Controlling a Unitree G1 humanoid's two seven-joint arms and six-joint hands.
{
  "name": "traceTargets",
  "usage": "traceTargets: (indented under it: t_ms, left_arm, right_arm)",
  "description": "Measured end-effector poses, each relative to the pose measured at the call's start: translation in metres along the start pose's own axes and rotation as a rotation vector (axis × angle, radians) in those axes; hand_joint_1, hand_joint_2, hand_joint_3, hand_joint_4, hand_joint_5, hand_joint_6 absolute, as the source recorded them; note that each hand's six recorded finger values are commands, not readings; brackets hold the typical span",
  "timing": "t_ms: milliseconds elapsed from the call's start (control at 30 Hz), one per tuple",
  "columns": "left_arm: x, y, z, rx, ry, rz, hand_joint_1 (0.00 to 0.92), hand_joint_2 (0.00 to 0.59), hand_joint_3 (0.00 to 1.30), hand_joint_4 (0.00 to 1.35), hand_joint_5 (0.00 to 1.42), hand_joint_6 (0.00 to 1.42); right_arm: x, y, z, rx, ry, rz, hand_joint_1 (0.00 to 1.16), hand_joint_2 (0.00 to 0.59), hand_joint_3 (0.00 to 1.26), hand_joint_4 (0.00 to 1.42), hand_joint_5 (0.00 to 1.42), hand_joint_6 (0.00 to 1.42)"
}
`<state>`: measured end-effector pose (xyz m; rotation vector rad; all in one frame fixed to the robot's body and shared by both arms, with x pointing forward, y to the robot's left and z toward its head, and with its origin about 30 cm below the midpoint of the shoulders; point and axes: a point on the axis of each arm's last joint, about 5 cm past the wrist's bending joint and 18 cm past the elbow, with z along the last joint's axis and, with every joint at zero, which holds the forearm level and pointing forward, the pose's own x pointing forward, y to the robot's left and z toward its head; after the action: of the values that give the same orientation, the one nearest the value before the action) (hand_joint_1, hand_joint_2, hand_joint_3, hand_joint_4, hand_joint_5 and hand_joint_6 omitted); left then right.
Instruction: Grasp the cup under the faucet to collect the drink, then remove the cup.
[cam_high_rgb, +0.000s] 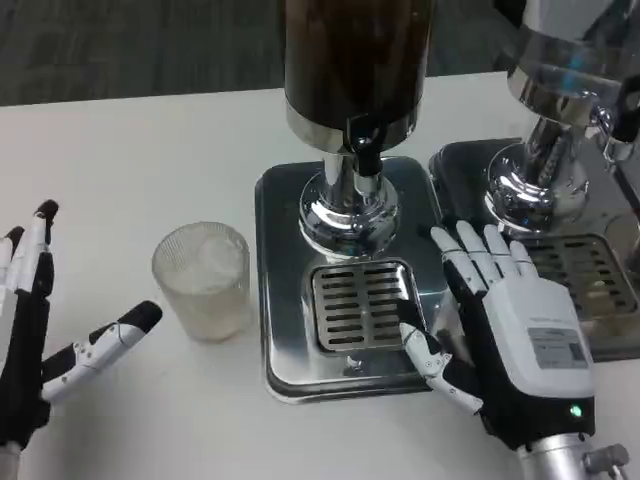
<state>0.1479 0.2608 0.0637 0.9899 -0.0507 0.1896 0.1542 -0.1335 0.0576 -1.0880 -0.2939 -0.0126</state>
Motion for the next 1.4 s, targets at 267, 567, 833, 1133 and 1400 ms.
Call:
traceTargets:
  t_ms: [267,567,833,1133,1400]
  left_arm:
    - [0.01,-0.014,-0.0086,-0.032,0.032,-0.059,0.0,0.0,0.0,0.0,0.0,0.0]
    - [0.025,-0.021,-0.0104,-0.043,-0.001,-0.11,0.0,0.0,0.0,0.0,0.0,0.0]
    - [0.028,-0.023,-0.012,-0.079,-0.057,-0.186,0.0,0.0,0.0,0.0,0.0,0.0]
    - [0.032,-0.022,-0.0188,-0.056,-0.032,-0.231,0.0,0.0,0.0,0.0,0.0,0.0]
    - [0.041,-0.026,-0.013,-0.046,-0.063,-0.257,0.0,0.0,0.0,0.0,0.0,0.0]
  right_arm:
    - [0.001,-0.0008,-0.0008,-0.007,0.003,0.001,0.25,0.453,0.16,0.07,0.04,0.05]
    - [0.002,0.0009,0.0027,-0.02,0.022,-0.013,0.25,0.456,0.16,0.07,0.05,0.05]
    - [0.002,0.0019,0.0048,-0.021,0.046,-0.034,0.25,0.453,0.16,0.07,0.05,0.05]
    - [0.001,0.004,0.0101,-0.025,0.056,-0.053,0.26,0.45,0.16,0.07,0.05,0.05]
    - [-0.002,0.0043,0.0107,-0.022,0.062,-0.054,0.27,0.449,0.17,0.07,0.05,0.05]
